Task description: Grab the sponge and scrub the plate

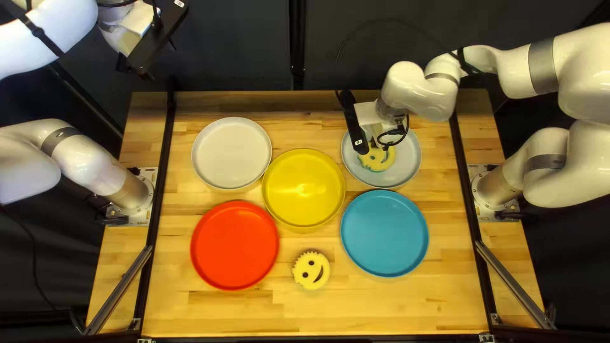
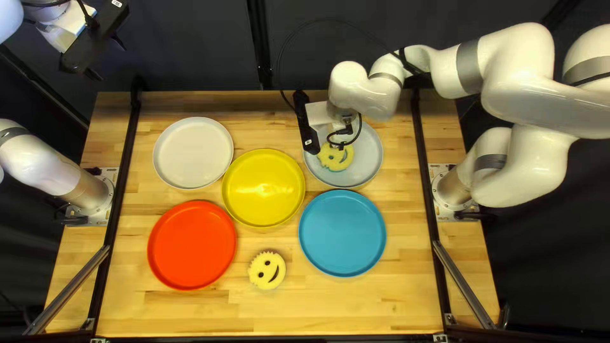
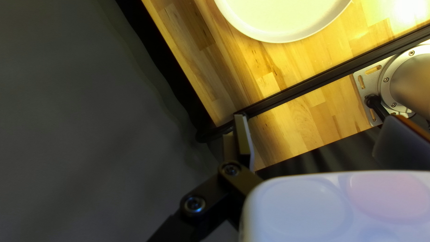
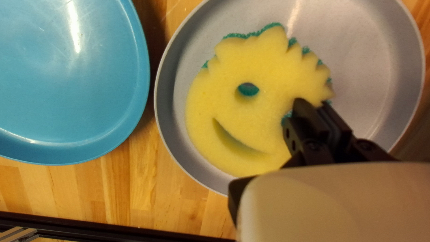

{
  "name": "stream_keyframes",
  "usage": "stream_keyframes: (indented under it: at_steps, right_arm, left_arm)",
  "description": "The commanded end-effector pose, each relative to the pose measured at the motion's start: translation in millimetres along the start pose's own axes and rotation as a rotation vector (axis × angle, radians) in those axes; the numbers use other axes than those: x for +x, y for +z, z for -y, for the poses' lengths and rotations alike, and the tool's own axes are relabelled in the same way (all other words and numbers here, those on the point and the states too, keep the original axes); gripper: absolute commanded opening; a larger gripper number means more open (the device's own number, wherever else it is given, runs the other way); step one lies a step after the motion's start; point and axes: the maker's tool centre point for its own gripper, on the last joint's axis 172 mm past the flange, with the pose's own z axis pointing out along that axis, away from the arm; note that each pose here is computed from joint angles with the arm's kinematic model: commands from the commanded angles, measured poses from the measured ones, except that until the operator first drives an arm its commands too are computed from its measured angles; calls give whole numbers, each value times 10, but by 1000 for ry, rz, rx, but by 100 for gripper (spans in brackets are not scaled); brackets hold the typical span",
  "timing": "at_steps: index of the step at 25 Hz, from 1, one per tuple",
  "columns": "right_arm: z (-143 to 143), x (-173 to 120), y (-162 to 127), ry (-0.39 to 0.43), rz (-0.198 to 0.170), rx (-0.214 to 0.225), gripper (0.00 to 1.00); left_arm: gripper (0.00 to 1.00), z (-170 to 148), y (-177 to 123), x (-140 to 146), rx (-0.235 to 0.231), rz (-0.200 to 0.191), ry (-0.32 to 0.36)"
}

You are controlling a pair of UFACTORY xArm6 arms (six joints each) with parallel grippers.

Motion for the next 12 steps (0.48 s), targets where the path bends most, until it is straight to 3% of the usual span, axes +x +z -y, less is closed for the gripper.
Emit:
stream_keyframes:
  at_steps: [1,6,12]
  right_arm:
    - [21,-12,0,-4,1,-4,0]
    - [239,55,42,-13,-2,3,0]
    - [689,187,30,-47,11,21,0]
  left_arm:
    - [100,0,0,0,0,0,0]
    - [100,0,0,0,0,0,0]
    - [100,0,0,0,0,0,0]
